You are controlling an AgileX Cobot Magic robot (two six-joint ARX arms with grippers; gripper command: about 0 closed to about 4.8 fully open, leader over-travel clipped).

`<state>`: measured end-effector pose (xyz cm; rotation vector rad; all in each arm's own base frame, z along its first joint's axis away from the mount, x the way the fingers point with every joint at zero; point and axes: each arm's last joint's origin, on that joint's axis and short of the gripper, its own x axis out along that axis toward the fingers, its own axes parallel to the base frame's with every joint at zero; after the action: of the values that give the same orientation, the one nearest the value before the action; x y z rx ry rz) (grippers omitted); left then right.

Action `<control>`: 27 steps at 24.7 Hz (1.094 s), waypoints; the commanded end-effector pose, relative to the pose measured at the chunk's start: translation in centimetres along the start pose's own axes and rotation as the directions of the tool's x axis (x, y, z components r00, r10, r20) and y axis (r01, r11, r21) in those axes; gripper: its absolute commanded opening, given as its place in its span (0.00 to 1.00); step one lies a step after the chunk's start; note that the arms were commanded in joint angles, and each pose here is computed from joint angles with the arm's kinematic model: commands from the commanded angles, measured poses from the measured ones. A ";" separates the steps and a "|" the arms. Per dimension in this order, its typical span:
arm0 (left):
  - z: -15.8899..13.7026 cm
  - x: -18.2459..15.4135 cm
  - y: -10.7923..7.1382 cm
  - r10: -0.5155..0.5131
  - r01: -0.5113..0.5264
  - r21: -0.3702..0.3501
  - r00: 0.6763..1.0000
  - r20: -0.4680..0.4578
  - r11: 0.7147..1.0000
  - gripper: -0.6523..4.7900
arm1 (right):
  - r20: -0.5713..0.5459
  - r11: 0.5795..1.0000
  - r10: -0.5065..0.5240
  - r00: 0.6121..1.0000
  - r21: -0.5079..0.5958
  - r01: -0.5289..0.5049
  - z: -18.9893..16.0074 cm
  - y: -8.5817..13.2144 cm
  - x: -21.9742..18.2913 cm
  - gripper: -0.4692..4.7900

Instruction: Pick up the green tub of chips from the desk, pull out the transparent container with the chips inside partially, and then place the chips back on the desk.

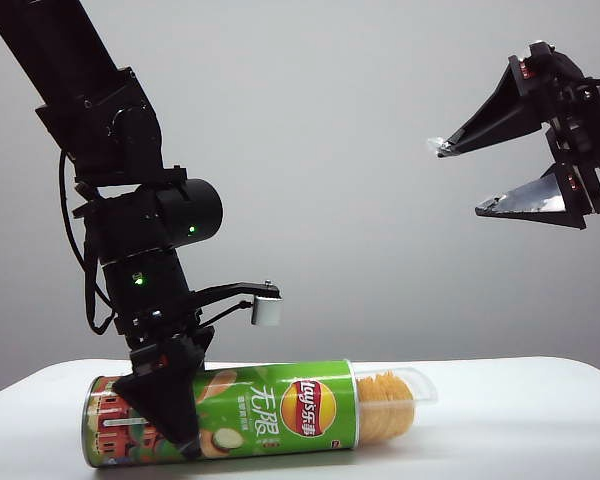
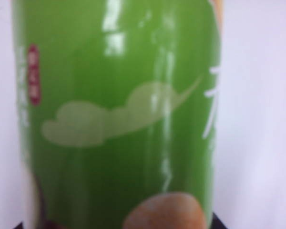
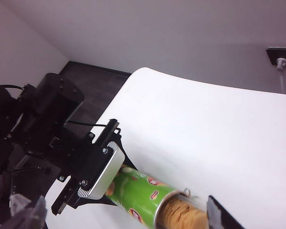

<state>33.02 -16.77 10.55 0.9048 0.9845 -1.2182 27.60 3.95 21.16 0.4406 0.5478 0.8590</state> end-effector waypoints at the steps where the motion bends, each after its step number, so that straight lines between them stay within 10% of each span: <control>1: -0.4 0.6 0.0 0.009 -0.011 -0.025 0.999 -0.044 1.000 0.70 | 0.012 1.000 -0.002 1.000 -0.018 0.002 0.3 0.1 0.0 0.91; 7: -0.3 0.5 -0.3 -0.025 0.023 -0.067 0.999 -0.029 0.997 0.93 | 0.013 1.000 -0.004 1.000 -0.018 0.004 0.3 0.1 0.0 0.91; 27: 1.8 -2.8 -1.9 -0.034 0.021 -0.157 0.996 -0.080 0.987 1.00 | 0.011 1.000 0.000 1.000 -0.016 0.000 0.3 0.1 0.0 0.91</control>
<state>31.34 -17.91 13.13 0.8423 1.1299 -1.1332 27.63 3.92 21.15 0.4388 0.5468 0.8481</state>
